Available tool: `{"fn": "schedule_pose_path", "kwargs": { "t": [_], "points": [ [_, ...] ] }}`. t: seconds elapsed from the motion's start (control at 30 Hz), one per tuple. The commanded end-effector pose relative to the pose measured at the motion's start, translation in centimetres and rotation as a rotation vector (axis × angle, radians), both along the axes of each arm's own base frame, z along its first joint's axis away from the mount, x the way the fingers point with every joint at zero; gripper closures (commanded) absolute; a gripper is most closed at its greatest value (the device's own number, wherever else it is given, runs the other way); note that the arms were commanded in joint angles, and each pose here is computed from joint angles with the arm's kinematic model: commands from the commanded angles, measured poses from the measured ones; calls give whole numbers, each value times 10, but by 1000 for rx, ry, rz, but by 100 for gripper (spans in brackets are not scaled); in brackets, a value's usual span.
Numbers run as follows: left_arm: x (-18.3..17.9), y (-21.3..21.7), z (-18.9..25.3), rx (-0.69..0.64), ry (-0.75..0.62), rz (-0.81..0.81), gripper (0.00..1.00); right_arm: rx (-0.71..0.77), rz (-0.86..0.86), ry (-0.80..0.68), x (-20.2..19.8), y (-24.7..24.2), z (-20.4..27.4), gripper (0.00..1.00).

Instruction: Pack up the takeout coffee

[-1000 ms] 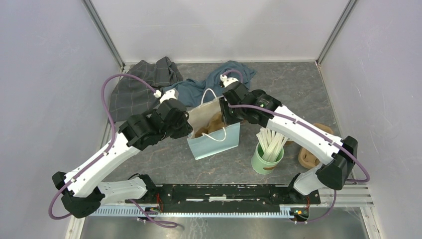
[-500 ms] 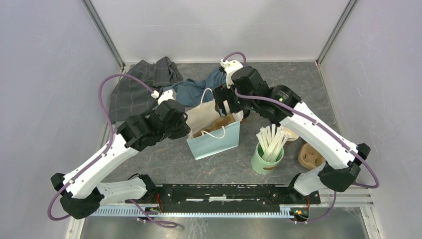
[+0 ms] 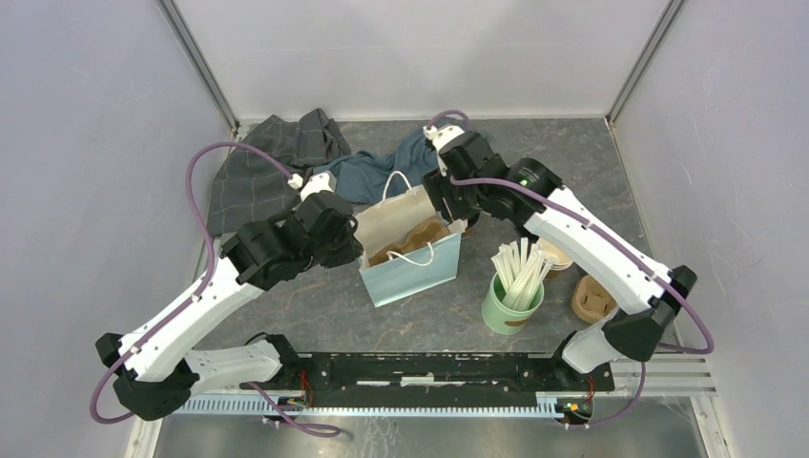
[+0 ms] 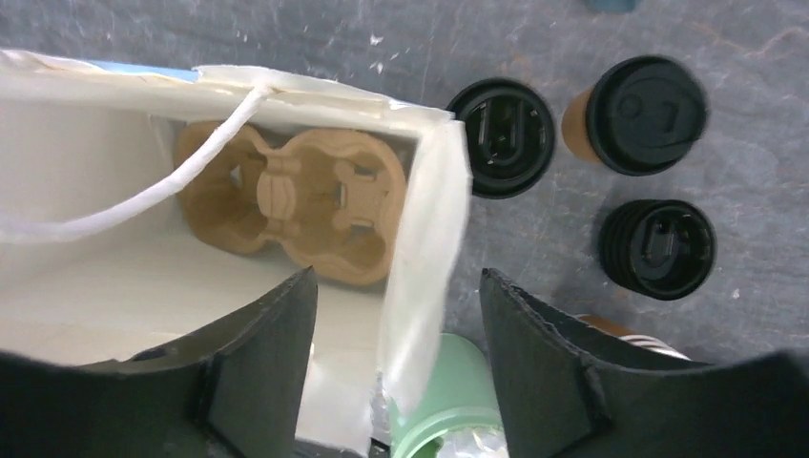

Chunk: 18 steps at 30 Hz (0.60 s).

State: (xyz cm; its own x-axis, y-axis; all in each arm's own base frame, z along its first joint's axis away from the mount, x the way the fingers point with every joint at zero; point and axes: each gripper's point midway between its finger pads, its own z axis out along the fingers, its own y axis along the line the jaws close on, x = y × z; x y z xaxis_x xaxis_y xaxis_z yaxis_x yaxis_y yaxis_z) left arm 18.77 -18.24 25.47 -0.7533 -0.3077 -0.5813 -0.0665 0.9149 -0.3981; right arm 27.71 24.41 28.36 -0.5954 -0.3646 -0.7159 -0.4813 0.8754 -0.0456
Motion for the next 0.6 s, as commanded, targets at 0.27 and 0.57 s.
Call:
{"fn": "schedule_pose_path", "kwargs": {
  "t": [0.27, 0.57],
  "points": [
    [-1, 20, 36, -1, -88, 14, 98, 100, 70, 8, -6, 22, 16, 100],
    [-11, 32, 74, -72, -123, 47, 98, 257, 124, -5, -13, 42, 65, 100]
  ]
}}
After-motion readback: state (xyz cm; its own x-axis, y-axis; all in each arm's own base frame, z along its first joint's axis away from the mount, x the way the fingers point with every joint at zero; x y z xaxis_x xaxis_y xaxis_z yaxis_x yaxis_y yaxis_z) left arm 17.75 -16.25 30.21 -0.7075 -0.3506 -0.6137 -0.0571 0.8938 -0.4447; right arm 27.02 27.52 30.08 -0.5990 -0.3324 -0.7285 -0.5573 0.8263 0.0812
